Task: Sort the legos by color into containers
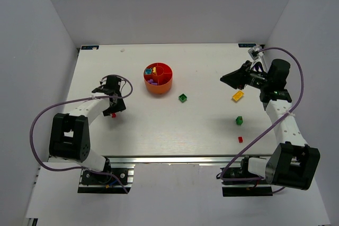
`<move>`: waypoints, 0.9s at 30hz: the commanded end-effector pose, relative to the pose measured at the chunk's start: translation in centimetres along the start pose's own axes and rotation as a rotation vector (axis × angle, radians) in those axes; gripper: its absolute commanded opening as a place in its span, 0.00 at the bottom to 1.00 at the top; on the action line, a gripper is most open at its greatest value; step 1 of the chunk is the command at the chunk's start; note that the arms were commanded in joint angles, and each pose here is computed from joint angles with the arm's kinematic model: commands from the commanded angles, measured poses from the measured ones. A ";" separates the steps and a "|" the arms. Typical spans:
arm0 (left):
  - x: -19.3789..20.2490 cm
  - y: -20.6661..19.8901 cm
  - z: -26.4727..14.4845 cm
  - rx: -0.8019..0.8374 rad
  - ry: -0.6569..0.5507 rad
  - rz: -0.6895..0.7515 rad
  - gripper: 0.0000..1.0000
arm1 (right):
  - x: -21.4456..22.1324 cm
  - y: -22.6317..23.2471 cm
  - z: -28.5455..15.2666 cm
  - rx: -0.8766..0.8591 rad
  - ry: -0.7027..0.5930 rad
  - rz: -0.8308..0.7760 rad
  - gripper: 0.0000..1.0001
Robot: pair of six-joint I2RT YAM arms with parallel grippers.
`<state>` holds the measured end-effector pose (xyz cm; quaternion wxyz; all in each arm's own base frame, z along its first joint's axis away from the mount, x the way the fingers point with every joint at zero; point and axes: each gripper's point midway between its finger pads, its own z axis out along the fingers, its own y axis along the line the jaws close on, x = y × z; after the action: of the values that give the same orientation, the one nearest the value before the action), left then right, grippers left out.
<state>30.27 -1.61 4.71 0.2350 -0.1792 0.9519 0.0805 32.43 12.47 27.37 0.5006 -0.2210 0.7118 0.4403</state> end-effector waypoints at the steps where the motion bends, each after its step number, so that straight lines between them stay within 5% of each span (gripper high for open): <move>1: -0.5 0.5 0.3 -0.029 -0.026 -0.016 0.66 | -0.4 0.2 -0.3 -0.008 -0.019 -0.024 0.32; 11: 0.0 0.6 1.3 -0.039 0.003 -0.021 0.57 | -0.7 0.1 -0.6 -0.007 -0.028 -0.018 0.32; 27: -1.8 -0.1 -0.8 0.003 -0.055 -0.030 0.13 | -0.9 -0.1 -1.3 -0.006 -0.041 -0.008 0.31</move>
<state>30.20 -1.00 3.37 0.2190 -0.1888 0.9524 0.0965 32.60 11.27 27.38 0.5027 -0.2004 0.7138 0.4446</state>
